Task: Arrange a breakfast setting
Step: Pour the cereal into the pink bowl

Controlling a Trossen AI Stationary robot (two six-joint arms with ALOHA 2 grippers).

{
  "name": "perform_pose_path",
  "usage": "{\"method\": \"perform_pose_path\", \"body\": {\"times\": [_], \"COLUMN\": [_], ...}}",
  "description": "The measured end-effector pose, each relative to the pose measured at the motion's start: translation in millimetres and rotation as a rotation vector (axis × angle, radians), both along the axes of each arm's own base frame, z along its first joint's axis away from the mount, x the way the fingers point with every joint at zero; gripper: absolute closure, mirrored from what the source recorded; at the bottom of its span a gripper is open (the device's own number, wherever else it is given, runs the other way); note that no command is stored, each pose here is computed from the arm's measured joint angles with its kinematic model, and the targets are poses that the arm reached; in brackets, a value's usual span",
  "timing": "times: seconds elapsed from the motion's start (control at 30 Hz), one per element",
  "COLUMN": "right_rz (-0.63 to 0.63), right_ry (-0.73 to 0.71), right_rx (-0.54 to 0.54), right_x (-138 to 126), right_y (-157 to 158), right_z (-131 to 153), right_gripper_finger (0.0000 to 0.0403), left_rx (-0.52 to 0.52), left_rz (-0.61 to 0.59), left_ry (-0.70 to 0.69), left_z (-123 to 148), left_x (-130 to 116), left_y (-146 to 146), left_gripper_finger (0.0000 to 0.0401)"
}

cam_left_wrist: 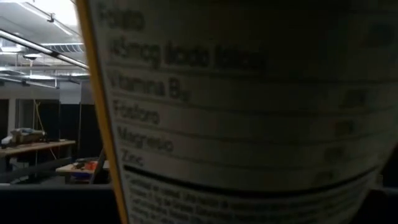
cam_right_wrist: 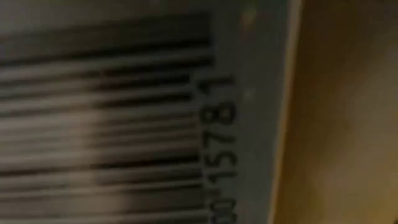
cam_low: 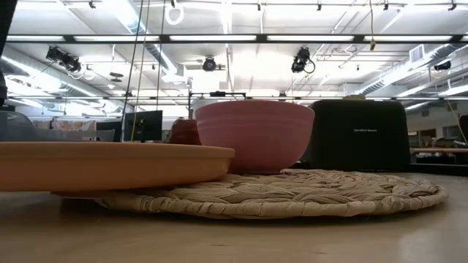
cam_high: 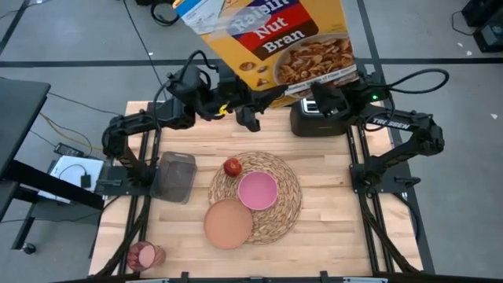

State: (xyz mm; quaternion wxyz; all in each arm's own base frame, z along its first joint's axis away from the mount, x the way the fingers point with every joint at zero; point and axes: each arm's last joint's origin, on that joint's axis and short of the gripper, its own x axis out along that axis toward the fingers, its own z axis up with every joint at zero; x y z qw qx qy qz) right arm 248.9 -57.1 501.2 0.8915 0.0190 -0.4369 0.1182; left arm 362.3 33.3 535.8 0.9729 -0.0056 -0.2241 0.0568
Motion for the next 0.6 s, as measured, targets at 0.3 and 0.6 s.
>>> {"method": "perform_pose_path", "body": {"times": [0.3, 0.6], "right_rz": [-0.029, -0.024], "right_ry": [-0.025, -0.031], "right_rx": [0.012, -0.036], "right_x": [-2, -11], "right_y": [-1, -3], "right_z": [2, 5], "right_gripper_finger": [0.0132, 0.0195], "left_rx": [-0.042, -0.041], "left_rz": [-0.014, -0.031], "left_ry": [0.024, 0.165], "left_z": [-3, 4], "left_x": [2, -26], "left_y": [0, -8], "left_gripper_finger": [0.0198, 0.0086]}}
